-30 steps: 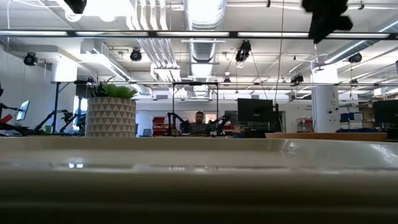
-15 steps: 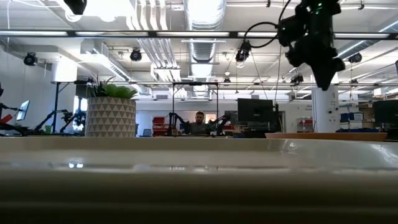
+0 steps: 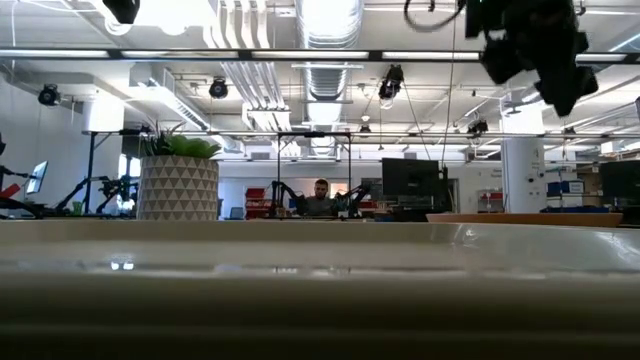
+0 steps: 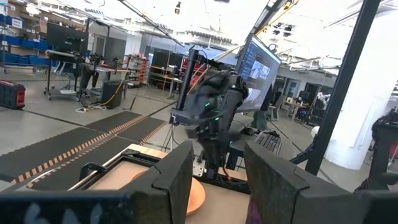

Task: Pick and place plate/cup/fork/spoon on tray
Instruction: Put the violet cup on the gray serving tray

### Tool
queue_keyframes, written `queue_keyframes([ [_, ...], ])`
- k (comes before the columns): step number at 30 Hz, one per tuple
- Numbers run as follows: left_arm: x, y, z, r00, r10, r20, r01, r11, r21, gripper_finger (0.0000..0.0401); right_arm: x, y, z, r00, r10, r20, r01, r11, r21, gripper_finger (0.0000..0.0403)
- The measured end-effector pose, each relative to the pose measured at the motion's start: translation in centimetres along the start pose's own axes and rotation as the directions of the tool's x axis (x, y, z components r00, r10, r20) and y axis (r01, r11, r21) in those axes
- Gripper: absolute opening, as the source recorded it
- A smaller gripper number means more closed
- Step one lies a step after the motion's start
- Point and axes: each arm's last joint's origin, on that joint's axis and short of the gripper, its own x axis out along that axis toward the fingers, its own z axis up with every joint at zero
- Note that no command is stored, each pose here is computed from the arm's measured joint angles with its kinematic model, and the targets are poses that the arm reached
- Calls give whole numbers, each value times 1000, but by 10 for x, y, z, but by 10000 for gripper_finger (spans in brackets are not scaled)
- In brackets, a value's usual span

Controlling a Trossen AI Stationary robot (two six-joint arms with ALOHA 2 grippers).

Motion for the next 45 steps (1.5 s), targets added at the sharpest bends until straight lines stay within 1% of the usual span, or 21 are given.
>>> queue_keyframes([
  [8, 4, 0, -3, 1000, 4, -20, -4, 1000, 3, 128, -1, 39, -33, 999, 17, -36, -17, 1000, 6, 137],
  [16, 9, -1, -3, 1000, 6, -28, -6, 1000, 5, 128, 24, 69, -54, 989, -82, -123, 78, 996, -40, 141],
  [19, 9, -1, -3, 1000, 6, -27, -5, 1000, 5, 128, 36, 79, -55, 983, -105, -149, 95, 993, -72, 155],
  [23, 9, -1, -4, 1000, 6, -29, -6, 1000, 5, 128, 51, 87, -54, 971, -160, -179, 143, 984, -104, 185],
  [28, 9, -1, -4, 1000, 6, -31, -5, 1000, 3, 128, 70, 95, -52, 950, -227, -216, 189, 965, -183, 211],
  [33, 9, -1, -4, 999, -6, -33, 6, 1000, 2, 128, 88, 101, -52, 925, -287, -248, 223, 941, -255, 215],
  [35, 9, -1, -4, 999, -9, -34, 9, 1000, 1, 128, 94, 103, -52, 919, -300, -255, 232, 935, -268, 215],
  [38, 10, -1, -4, 999, -16, -31, 16, 1000, 0, 128, 103, 106, -48, 918, -303, -256, 232, 933, -274, 215],
  [42, 9, -2, -3, 999, -28, -14, 28, 1000, -1, 128, 114, 112, -43, 928, -292, -232, 211, 924, -320, 215],
  [45, 9, -2, -3, 999, -28, -17, 28, 1000, 1, 128, 124, 114, -39, 924, -308, -227, 220, 913, -342, 215],
])
